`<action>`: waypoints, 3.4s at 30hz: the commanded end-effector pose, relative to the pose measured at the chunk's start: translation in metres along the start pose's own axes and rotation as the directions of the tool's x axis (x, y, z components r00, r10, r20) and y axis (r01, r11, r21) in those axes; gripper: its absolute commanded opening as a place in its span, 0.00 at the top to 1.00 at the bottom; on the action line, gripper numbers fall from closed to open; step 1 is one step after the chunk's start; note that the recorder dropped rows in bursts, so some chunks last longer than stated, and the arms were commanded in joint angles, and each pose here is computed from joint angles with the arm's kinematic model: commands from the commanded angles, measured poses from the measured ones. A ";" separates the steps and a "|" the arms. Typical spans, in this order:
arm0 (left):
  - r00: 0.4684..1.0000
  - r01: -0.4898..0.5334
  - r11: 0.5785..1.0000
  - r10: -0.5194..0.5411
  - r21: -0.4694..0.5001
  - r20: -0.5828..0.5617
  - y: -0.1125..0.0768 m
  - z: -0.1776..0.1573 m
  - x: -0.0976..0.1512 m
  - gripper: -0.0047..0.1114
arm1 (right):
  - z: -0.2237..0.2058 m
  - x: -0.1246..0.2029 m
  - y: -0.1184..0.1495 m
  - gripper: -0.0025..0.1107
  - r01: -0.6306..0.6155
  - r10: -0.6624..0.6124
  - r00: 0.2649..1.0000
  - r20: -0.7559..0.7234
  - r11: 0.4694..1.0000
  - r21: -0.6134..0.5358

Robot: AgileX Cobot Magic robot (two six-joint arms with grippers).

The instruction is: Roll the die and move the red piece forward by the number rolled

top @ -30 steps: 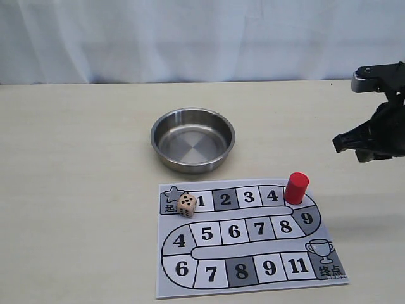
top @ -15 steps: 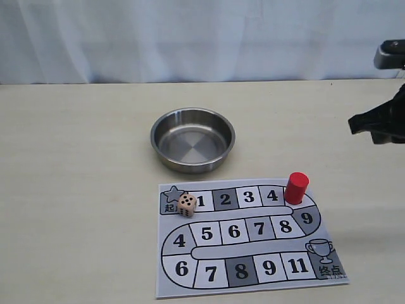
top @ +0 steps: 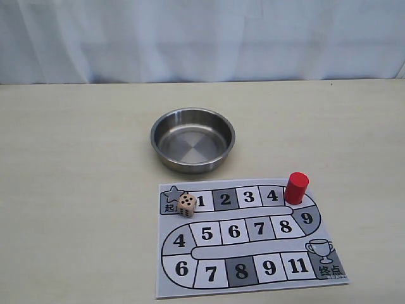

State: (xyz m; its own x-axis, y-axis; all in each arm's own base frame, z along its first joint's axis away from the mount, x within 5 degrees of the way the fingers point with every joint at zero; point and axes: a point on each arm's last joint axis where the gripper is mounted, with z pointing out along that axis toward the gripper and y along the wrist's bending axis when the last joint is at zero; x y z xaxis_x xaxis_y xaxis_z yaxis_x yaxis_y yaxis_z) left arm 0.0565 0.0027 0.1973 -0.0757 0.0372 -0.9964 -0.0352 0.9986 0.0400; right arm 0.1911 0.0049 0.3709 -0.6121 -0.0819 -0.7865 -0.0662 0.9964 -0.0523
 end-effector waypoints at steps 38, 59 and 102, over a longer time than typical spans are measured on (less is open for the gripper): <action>1.000 0.002 1.000 -0.002 0.001 0.019 0.000 0.000 -0.003 0.96 | -0.093 0.155 0.011 0.94 -0.030 0.000 0.693 0.721 0.999 0.029; 1.000 0.000 1.000 0.000 0.001 0.021 0.000 0.000 -0.003 0.96 | 0.001 0.220 0.014 0.94 0.080 -0.118 0.842 0.527 0.992 0.095; 1.000 0.000 1.000 0.000 0.000 0.018 0.000 0.000 -0.003 0.96 | 0.002 0.222 0.016 0.94 0.004 -0.019 0.858 0.513 0.999 0.032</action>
State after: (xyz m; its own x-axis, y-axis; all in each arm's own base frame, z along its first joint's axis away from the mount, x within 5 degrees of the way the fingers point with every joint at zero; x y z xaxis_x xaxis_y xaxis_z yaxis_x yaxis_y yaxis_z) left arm 0.0565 0.0027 0.1973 -0.0757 0.0372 -0.9964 -0.0352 0.9986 0.0400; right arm 0.0559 0.0022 0.1948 -0.1212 -0.0827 -0.9892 -0.0436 0.9960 -0.0780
